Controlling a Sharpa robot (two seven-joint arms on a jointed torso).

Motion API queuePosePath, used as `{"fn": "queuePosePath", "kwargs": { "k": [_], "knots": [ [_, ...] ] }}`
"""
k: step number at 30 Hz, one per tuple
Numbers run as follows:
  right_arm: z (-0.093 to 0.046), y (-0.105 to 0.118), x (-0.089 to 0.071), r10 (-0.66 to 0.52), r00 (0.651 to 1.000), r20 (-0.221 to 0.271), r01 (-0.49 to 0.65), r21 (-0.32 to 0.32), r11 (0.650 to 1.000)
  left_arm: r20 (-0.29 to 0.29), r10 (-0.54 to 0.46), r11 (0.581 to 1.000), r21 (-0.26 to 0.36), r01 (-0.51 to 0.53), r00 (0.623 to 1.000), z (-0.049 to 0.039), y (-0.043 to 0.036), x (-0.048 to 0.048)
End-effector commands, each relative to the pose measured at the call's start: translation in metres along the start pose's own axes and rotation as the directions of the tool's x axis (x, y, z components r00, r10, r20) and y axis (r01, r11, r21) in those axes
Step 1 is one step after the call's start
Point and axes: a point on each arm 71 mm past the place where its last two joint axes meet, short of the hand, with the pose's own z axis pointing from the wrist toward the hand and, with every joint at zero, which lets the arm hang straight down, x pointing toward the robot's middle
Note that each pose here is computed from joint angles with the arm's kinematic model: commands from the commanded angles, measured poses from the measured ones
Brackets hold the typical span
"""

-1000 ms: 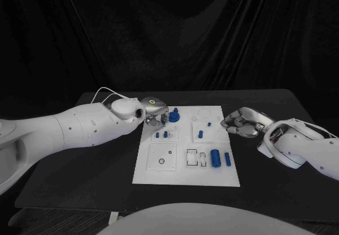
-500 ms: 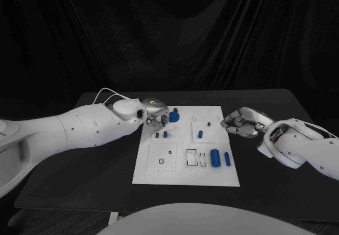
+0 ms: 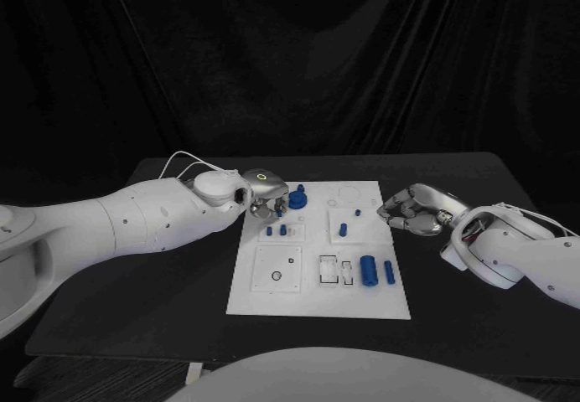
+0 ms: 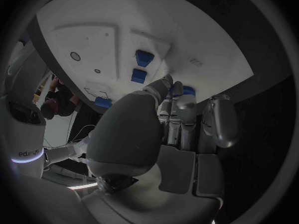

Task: Assemble the parts on the task board

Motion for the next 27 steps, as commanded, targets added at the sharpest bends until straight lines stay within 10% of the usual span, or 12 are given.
{"fn": "queuePosePath", "kwargs": {
  "k": [1, 27],
  "knots": [
    [-0.0004, -0.0008, 0.0017, -0.002, 1.0, -0.007, 0.002, 0.014, 1.0, -0.013, -0.003, 1.0, 0.005, 0.003, 1.0, 0.0005, -0.0018, 0.0017],
    [-0.0002, -0.0017, 0.0027, -0.001, 1.0, -0.012, 0.001, 0.021, 1.0, -0.022, -0.008, 1.0, 0.014, 0.008, 1.0, 0.0036, -0.0067, 0.0065]
  ]
}}
